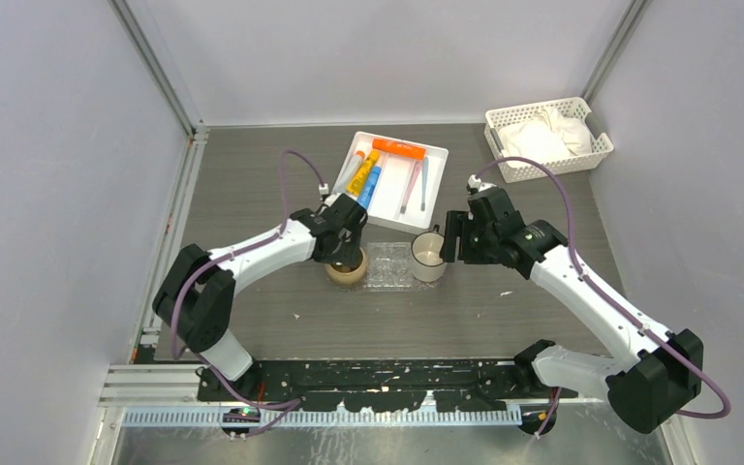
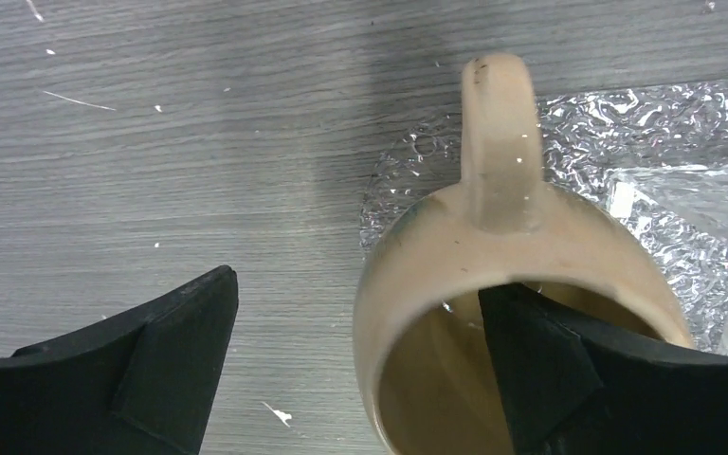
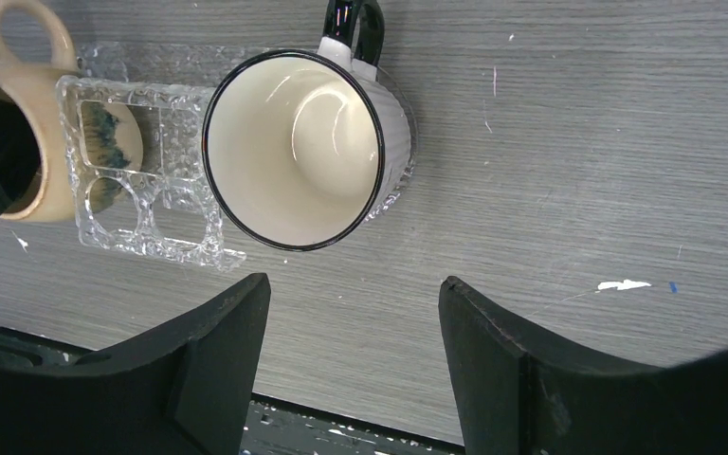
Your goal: Prepare toiletry sets of a toothbrush and toothpaste on the tray
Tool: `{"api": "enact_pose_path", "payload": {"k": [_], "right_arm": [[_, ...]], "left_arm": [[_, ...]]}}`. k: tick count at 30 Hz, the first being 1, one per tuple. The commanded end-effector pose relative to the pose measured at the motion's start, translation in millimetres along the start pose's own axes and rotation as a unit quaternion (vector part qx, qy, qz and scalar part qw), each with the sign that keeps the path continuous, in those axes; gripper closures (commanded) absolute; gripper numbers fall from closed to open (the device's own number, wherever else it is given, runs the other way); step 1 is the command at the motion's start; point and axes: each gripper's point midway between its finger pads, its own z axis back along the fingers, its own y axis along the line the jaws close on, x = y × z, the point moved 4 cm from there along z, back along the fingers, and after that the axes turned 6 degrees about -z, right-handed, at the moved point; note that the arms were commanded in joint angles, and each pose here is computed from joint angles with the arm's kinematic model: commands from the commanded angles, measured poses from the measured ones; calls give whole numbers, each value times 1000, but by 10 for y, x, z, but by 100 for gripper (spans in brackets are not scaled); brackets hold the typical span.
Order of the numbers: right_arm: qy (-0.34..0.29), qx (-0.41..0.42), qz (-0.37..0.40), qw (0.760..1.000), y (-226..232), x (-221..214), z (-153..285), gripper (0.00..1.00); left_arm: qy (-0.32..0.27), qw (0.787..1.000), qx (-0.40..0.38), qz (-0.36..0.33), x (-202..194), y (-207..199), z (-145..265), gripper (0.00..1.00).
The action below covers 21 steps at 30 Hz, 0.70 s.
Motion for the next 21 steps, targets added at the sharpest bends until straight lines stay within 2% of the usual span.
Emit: {"api": "enact_pose_path", "payload": {"k": [1, 7, 13, 15, 18, 21], "right_arm": [[-14, 15, -4, 1000, 79, 89, -14, 29], [-35, 18, -5, 999, 203, 320, 54, 28], [-84, 9, -5, 996, 419, 851, 26, 29], [-86, 16, -11, 996, 524, 1048, -105, 31], [-84, 35, -15, 996, 723, 1390, -374, 41], [-85, 26, -14, 996, 779, 1705, -799, 45]], "left_arm": [[-34, 999, 20, 12, 143, 123, 193, 0], [-72, 997, 11, 19, 341, 224, 507, 0], [-109, 993, -3, 36, 608, 479, 786, 0], [-113, 992, -20, 49, 654, 564, 783, 0], [-113, 990, -38, 69, 669, 712, 731, 0], [-113, 991, -29, 73, 624, 795, 722, 0]]}}
